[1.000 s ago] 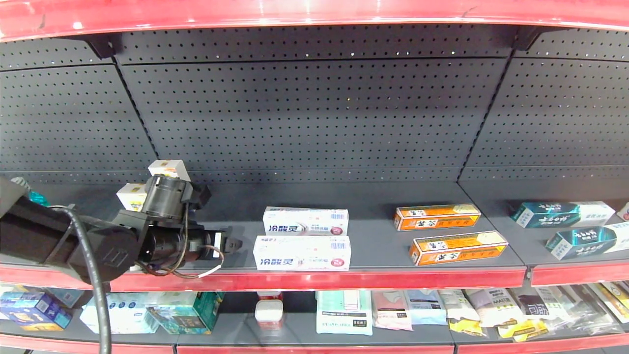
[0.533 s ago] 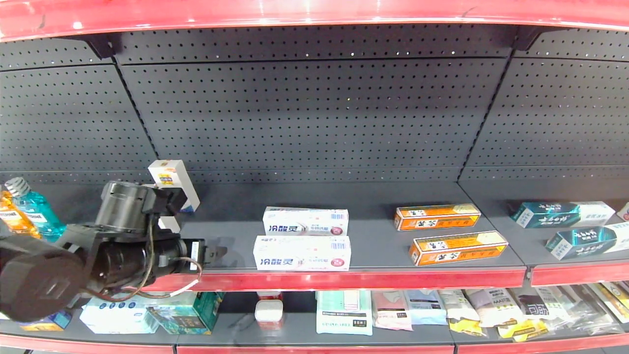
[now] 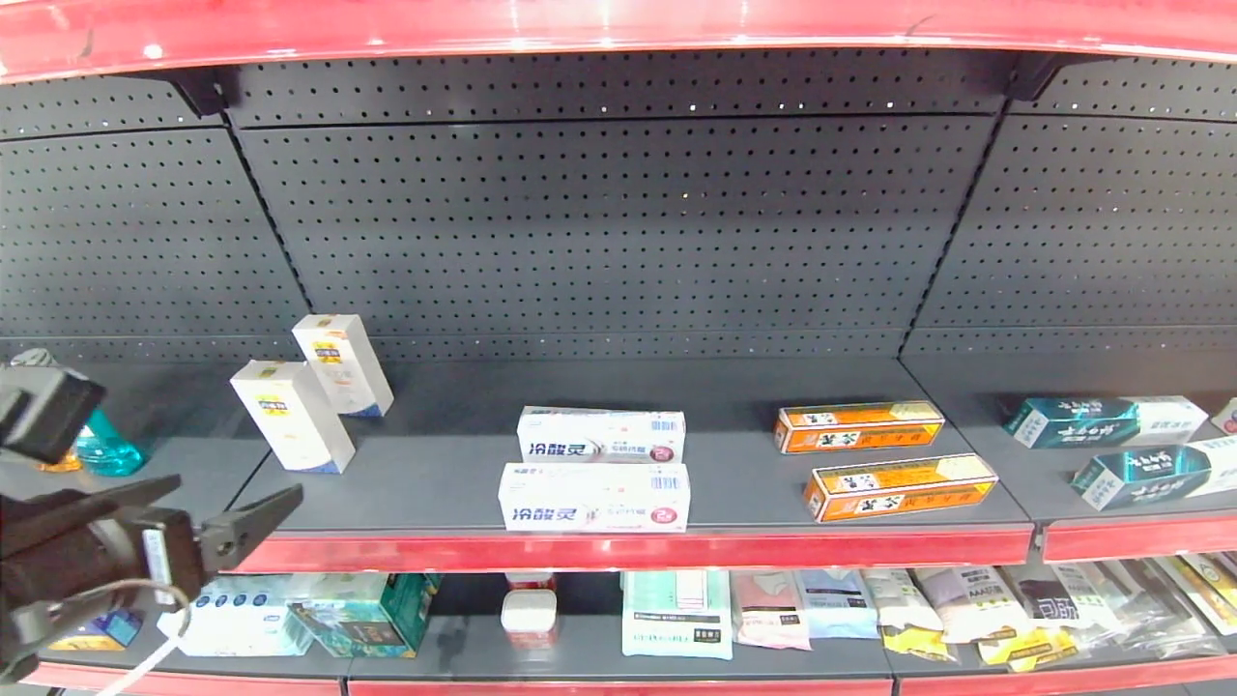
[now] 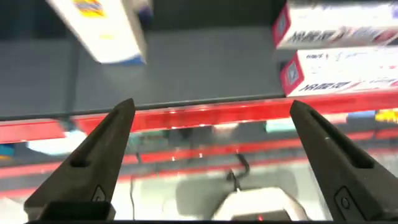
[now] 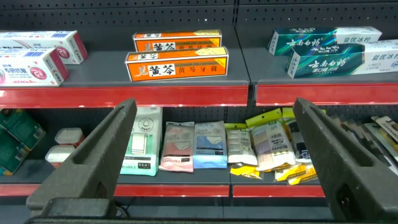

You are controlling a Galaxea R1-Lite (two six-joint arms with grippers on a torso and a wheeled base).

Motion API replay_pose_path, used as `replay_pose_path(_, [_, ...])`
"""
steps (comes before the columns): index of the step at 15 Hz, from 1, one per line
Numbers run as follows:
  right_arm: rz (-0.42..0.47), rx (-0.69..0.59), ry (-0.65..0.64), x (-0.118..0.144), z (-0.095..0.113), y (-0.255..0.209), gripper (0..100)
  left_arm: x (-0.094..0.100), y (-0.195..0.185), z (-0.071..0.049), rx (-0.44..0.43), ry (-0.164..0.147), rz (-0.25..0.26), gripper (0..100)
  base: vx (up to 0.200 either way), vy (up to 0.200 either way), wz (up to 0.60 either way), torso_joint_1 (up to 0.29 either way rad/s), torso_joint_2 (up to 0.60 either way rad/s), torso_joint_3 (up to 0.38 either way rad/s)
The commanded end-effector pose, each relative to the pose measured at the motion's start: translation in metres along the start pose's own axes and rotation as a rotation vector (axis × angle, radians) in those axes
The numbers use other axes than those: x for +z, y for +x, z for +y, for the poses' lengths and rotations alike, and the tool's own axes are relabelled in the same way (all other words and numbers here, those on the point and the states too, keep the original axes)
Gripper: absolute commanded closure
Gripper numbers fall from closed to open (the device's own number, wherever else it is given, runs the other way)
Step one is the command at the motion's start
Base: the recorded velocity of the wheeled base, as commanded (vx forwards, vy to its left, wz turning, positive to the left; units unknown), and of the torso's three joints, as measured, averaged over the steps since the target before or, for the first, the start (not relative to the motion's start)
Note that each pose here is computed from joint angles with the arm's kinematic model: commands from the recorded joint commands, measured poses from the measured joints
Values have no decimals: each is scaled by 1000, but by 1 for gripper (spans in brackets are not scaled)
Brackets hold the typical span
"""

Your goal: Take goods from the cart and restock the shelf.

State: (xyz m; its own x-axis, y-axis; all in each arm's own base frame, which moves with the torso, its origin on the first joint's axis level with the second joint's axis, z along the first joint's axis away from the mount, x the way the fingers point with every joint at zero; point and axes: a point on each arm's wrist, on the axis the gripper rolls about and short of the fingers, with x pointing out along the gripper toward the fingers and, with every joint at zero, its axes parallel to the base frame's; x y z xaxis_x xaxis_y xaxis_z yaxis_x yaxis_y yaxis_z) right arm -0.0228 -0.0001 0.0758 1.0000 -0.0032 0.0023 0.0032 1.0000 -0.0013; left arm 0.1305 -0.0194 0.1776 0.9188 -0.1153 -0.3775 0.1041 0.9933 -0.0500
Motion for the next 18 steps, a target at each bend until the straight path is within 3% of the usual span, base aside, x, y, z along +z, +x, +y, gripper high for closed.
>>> replay_pose_path(1, [-1, 0, 0, 0, 0, 0, 0, -7, -66, 7, 30, 4, -229, 0, 0, 0, 0, 0, 0, 0])
replay_pose_path(2, [-1, 0, 0, 0, 0, 0, 0, -11, -74, 7, 27, 15, -241, 0, 0, 0, 0, 0, 0, 0])
replay_pose_path(3, [-1, 0, 0, 0, 0, 0, 0, -27, -96, 5, 8, 49, -260, 0, 0, 0, 0, 0, 0, 0])
replay_pose_path(5, [-1, 0, 0, 0, 0, 0, 0, -57, -129, 4, -17, 83, -291, 0, 0, 0, 0, 0, 0, 0])
replay_pose_path(7, [-1, 0, 0, 0, 0, 0, 0, -82, -146, 4, 5, 94, -295, 0, 0, 0, 0, 0, 0, 0])
replay_pose_path(8, [-1, 0, 0, 0, 0, 0, 0, -111, -157, 4, 41, 86, -279, 0, 0, 0, 0, 0, 0, 0])
replay_pose_path(9, [-1, 0, 0, 0, 0, 0, 0, -118, -157, 1, 72, 59, -273, 0, 0, 0, 0, 0, 0, 0])
replay_pose_path(10, [-1, 0, 0, 0, 0, 0, 0, -123, -157, 0, 65, 53, -290, 0, 0, 0, 0, 0, 0, 0])
replay_pose_path(12, [-1, 0, 0, 0, 0, 0, 0, -126, -154, -1, -3, 63, -284, 0, 0, 0, 0, 0, 0, 0])
replay_pose_path(14, [-1, 0, 0, 0, 0, 0, 0, -140, -134, 1, -48, 72, -239, 0, 0, 0, 0, 0, 0, 0])
replay_pose_path(15, [-1, 0, 0, 0, 0, 0, 0, -145, -123, 2, -48, 77, -274, 0, 0, 0, 0, 0, 0, 0])
replay_pose_path(16, [-1, 0, 0, 0, 0, 0, 0, -146, -114, 3, -46, 81, -346, 0, 0, 0, 0, 0, 0, 0])
replay_pose_path(18, [-1, 0, 0, 0, 0, 0, 0, -147, -112, 4, -35, 82, -362, 0, 0, 0, 0, 0, 0, 0])
